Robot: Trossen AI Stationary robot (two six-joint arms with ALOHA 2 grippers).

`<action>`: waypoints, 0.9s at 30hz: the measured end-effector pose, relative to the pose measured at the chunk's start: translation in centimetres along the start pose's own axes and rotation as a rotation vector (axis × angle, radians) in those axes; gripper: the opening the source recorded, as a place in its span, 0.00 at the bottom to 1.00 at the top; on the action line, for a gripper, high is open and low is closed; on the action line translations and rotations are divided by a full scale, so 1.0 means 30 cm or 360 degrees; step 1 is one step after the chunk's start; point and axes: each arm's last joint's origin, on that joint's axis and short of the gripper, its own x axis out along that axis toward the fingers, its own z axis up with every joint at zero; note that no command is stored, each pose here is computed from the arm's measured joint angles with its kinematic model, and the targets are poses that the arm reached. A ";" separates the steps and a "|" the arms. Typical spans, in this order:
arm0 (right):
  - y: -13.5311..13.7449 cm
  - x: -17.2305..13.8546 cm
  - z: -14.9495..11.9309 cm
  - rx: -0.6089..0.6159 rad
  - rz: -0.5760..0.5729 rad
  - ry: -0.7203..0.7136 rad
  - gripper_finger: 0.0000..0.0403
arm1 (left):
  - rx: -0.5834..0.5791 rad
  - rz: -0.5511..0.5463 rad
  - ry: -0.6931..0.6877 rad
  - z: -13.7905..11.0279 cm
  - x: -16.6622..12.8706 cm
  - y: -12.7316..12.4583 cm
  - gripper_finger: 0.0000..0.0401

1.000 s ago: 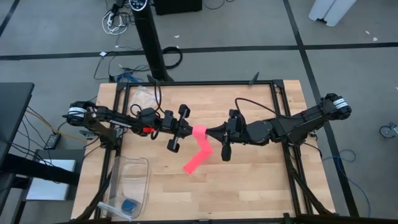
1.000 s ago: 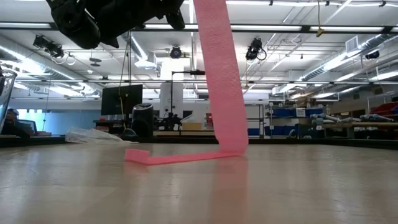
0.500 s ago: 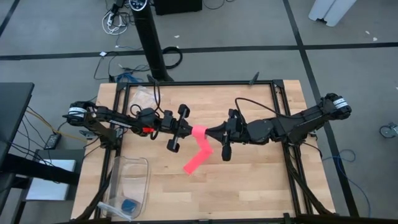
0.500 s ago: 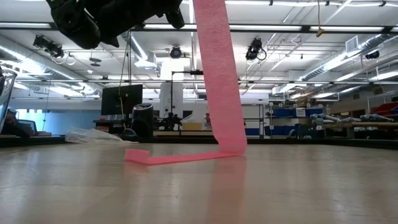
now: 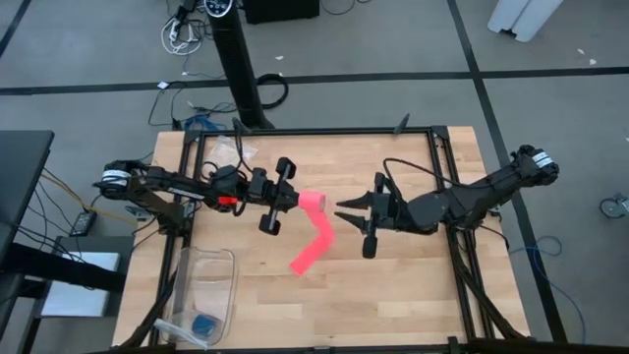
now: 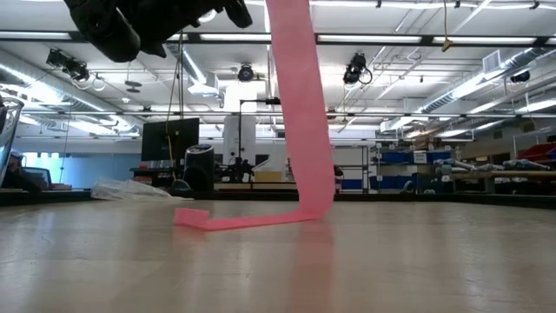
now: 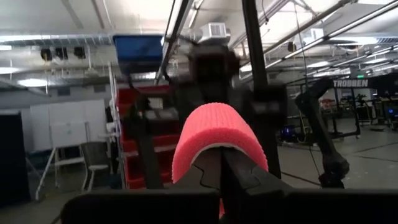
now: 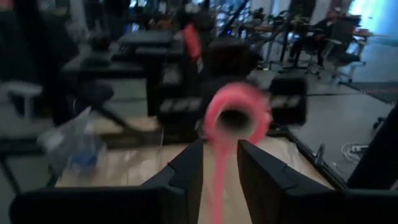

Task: Roll bandage
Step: Roll the pink bandage

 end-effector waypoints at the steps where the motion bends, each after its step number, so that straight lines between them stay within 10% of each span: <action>1: 0.012 0.001 -0.010 -0.0033 0.0015 0.0029 0.26 | 0.0013 -0.0001 -0.0017 0.016 -0.005 0.007 0.00; 11: 0.206 0.134 -0.254 -0.0154 0.0282 0.0419 0.26 | 0.0049 0.0032 0.0139 0.088 -0.044 0.043 0.00; 27: 0.330 0.411 -0.716 0.0555 0.0205 0.0653 0.28 | 0.0050 0.0052 0.0197 0.085 -0.052 0.053 0.00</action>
